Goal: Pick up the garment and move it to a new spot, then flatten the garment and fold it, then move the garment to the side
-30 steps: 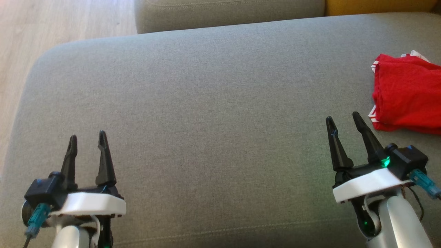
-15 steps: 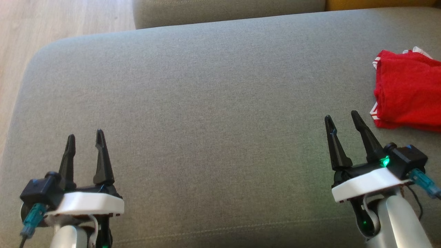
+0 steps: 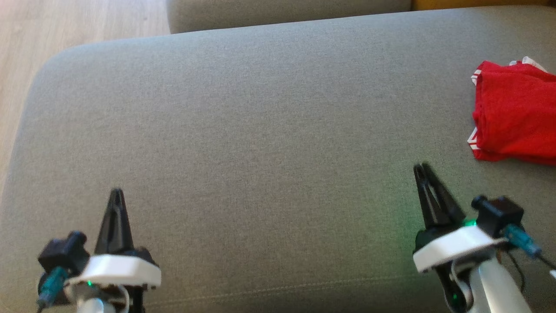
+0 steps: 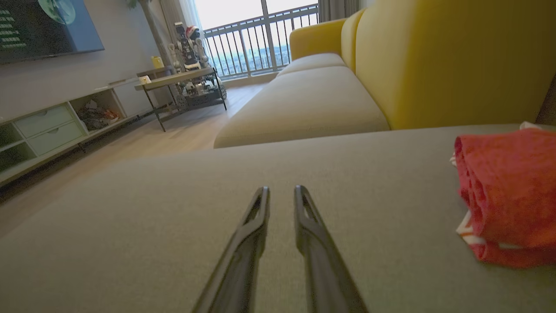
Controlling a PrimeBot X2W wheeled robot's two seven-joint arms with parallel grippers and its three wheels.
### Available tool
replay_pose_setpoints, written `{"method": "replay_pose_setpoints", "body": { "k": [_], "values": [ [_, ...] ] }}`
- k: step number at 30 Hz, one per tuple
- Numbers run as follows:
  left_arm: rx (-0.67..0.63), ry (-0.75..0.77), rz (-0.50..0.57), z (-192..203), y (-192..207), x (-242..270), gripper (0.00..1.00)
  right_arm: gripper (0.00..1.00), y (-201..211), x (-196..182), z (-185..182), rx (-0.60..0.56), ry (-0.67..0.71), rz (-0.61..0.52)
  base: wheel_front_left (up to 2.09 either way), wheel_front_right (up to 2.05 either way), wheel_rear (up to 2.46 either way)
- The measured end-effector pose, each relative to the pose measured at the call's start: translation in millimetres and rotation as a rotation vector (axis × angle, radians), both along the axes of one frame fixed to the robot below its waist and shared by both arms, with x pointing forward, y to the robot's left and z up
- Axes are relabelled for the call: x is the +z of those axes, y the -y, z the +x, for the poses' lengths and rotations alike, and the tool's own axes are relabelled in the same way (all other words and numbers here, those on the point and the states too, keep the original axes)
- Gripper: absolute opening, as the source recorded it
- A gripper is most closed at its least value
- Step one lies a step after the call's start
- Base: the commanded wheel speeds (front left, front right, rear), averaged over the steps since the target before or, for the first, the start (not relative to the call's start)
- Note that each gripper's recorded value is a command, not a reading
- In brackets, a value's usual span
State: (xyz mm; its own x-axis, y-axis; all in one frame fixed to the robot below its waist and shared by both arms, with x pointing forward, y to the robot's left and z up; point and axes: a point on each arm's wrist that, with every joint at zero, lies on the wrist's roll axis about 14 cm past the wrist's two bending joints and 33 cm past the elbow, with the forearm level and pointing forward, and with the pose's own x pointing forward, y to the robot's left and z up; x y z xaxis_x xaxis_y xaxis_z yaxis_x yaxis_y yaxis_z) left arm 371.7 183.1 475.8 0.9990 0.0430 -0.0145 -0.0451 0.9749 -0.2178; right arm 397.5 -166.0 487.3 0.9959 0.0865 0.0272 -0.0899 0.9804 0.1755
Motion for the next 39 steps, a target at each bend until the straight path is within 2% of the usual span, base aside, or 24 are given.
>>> {"method": "replay_pose_setpoints", "body": {
  "k": [2,39],
  "values": [
    [0.007,-0.053,-0.025,-8.7,-0.5,-15.1,0.0,0.0,1.7,-15.9,-9.2,-0.008,-0.053,0.019,0.0,0.0,0.0],
    [0.064,-0.107,-0.42,-8.3,-6.8,-21.5,0.0,0.0,18.5,-15.1,-11.2,-0.1,-0.106,0.429,0.0,0.0,0.0]
  ]
}}
